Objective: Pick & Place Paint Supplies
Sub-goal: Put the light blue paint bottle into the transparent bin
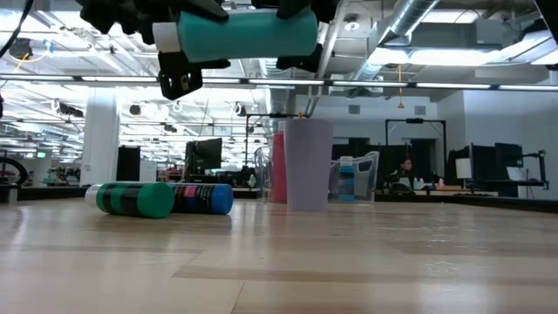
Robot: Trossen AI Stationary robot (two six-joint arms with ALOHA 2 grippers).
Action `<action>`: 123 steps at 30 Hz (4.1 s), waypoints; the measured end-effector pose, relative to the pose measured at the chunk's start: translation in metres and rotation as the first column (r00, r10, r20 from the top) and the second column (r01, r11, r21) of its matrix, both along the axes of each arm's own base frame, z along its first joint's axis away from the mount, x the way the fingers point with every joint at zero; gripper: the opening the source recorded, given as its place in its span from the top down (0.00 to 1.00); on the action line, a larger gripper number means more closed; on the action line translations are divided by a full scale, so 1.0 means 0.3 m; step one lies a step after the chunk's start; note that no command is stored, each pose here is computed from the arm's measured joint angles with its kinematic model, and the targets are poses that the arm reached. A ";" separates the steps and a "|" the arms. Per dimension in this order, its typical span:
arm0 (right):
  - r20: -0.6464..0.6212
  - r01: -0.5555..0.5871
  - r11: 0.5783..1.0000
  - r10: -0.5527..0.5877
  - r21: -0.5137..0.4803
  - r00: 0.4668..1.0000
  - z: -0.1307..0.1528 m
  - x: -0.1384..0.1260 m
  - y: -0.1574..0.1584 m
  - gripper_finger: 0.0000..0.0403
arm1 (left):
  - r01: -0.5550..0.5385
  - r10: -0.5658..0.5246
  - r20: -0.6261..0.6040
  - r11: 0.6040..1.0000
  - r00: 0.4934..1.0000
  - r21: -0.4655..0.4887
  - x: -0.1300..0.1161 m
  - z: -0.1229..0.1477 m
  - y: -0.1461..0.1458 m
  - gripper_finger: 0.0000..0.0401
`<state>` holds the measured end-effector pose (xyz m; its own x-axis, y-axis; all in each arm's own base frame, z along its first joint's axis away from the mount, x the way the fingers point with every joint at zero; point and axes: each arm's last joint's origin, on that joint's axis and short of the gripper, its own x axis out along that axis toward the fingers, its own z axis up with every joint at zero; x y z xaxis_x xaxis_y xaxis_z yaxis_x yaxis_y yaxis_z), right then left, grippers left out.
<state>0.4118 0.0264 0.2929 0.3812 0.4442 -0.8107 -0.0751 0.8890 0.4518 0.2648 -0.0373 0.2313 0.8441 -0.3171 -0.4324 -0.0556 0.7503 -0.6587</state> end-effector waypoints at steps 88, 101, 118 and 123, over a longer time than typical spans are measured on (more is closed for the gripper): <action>0.583 0.286 0.924 -0.382 0.253 0.717 0.464 -0.139 -0.236 0.54 | -0.697 0.424 0.861 0.707 0.281 -0.120 -0.090 0.450 0.173 0.28; 0.605 0.307 0.920 -0.391 0.243 0.694 0.471 -0.137 -0.240 0.54 | -0.655 0.440 0.840 0.742 0.317 -0.141 -0.074 0.435 0.170 0.28; 0.615 0.314 0.917 -0.398 0.245 0.681 0.477 -0.137 -0.242 0.54 | -0.627 0.464 0.824 0.758 0.325 -0.180 -0.072 0.430 0.172 0.46; 0.612 0.319 0.918 -0.396 0.237 0.685 0.475 -0.139 -0.244 0.54 | -0.627 0.467 0.822 0.757 0.325 -0.183 -0.071 0.429 0.172 0.61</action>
<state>0.3700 -0.0469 0.4354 0.9339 0.2302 -0.2736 -0.0639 0.8603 0.5058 0.2435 0.0143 0.3600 0.7793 0.3516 0.5186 -0.0223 0.8427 -0.5379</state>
